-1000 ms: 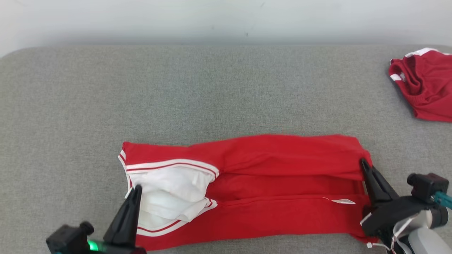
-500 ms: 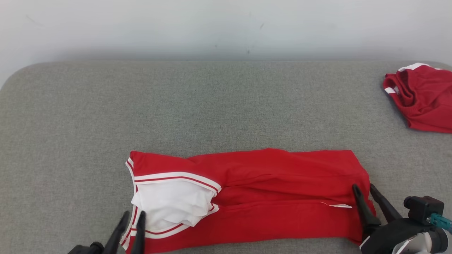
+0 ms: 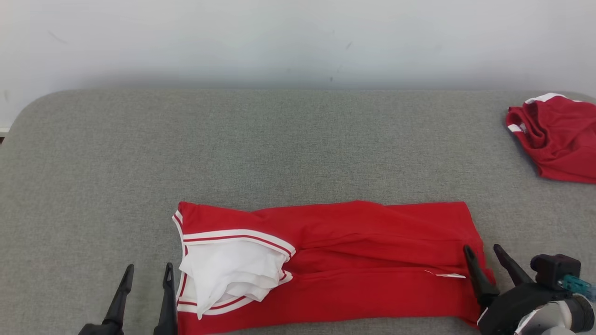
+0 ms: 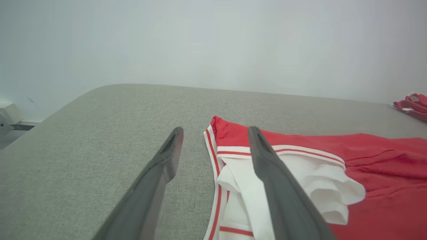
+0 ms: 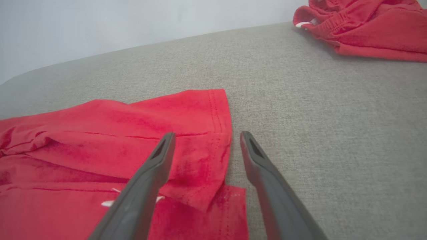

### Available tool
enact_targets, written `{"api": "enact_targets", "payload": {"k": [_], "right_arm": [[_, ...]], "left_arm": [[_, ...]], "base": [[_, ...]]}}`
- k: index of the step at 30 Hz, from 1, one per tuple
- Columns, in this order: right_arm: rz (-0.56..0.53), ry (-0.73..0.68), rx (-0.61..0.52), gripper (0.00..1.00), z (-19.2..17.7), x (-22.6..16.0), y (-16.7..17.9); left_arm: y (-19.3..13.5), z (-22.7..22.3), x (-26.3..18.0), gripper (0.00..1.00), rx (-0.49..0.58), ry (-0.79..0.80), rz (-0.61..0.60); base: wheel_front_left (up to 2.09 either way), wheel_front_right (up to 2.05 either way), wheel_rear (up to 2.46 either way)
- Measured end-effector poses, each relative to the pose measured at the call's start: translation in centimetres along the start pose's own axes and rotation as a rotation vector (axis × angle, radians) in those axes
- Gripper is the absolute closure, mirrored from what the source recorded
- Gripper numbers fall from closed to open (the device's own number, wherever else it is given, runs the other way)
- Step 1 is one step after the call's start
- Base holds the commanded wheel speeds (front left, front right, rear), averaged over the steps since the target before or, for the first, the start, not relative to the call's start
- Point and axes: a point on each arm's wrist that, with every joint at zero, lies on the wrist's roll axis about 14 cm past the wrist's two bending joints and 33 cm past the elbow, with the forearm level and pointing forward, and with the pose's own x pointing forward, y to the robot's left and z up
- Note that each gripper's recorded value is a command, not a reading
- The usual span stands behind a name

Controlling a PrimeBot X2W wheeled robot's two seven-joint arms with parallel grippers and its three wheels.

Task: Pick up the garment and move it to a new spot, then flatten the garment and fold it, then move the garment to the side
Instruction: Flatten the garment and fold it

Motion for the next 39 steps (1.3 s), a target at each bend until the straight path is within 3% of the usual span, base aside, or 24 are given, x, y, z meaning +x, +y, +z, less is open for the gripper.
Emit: {"api": "enact_targets", "payload": {"k": [8, 15, 16, 18, 27, 39], "right_arm": [[-0.009, 0.152, -0.009, 0.0, -3.4, 1.1, 0.3], [0.007, 0.202, -0.007, 0.0, -4.6, 1.5, 1.0], [0.007, 0.202, -0.007, 0.28, -4.6, 1.5, 1.0], [0.018, 0.213, -0.001, 1.0, -4.7, 1.4, 1.4], [0.024, 0.196, 0.025, 1.0, -4.1, 1.2, 1.3], [-0.138, 0.075, -0.073, 1.0, 1.2, -0.3, -6.4]], "left_arm": [[0.9, -0.2, -0.3, 0.0, 0.017, -0.003, 0.045], [2.2, -1.2, -0.8, 0.0, 0.035, 0.03, 0.077], [2.2, -1.2, -0.8, 0.0, 0.035, 0.03, 0.077], [2.2, -1.3, -0.9, 0.0, 0.039, 0.032, 0.078], [2.5, -1.7, -1.3, 0.0, 0.041, 0.046, 0.084], [2.3, -1.7, -1.3, 0.0, 0.043, 0.044, 0.078]], "base": [[0.0, 0.0, 0.0], [0.0, 0.0, 0.0], [0.0, 0.0, 0.0], [0.0, 0.0, 0.0], [0.0, 0.0, 0.0], [0.0, 0.0, 0.0]]}}
